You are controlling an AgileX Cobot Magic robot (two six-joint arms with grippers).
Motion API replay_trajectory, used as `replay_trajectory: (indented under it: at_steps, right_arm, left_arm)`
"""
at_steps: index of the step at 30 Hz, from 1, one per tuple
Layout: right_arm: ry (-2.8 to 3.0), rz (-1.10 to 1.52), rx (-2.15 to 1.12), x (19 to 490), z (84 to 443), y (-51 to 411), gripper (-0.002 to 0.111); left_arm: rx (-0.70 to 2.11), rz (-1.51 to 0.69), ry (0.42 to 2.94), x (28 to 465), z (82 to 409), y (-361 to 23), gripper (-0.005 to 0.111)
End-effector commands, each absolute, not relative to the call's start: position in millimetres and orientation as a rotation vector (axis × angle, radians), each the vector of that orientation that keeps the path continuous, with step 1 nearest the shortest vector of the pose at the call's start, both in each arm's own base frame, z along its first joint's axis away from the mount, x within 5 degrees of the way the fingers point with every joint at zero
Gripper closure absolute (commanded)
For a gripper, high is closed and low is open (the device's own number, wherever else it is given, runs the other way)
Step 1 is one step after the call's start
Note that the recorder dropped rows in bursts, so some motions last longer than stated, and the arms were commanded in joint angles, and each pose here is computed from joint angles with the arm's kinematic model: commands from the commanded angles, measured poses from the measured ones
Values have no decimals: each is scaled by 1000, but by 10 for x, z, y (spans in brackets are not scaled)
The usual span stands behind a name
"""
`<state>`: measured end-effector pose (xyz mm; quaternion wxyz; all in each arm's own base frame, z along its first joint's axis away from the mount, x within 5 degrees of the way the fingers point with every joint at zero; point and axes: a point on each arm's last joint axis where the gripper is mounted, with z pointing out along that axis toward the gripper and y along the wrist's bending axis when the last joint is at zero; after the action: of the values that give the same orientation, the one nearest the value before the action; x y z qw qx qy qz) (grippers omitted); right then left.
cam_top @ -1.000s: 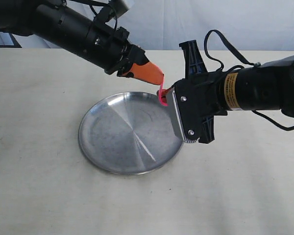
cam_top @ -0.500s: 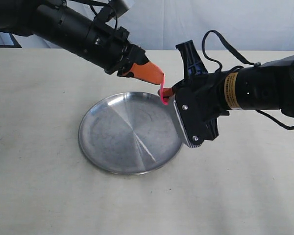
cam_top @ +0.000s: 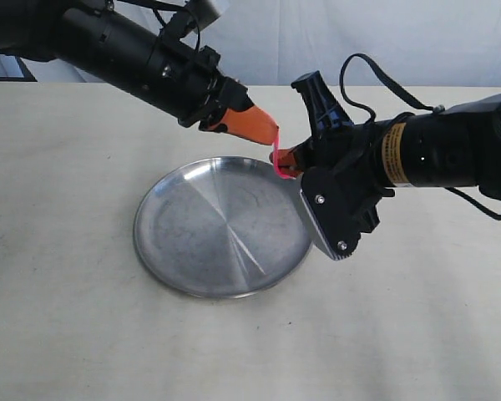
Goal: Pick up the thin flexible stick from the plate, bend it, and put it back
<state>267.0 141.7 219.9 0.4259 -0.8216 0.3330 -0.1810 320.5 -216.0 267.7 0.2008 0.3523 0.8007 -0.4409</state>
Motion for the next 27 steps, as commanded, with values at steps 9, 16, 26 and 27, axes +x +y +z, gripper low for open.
replay_trajectory:
  at_steps: [9, 16, 26, 27]
  right_arm:
    - [589, -364, -2136, 2518, 2137, 1555, 109]
    - [546, -361, -2151, 2470, 2135, 1635, 109]
    - [529, -384, -2172, 2429, 2125, 1712, 109]
    - [526, -381, -2172, 2426, 2126, 1715, 109]
  left_arm:
    - [672, -1312, 2118, 3372, 2900, -2224, 107]
    - [670, -1314, 2117, 3372, 2902, -2224, 107]
    - [675, -1320, 2117, 3367, 2902, -2226, 107]
    - [675, -1320, 2117, 3367, 2902, -2226, 107]
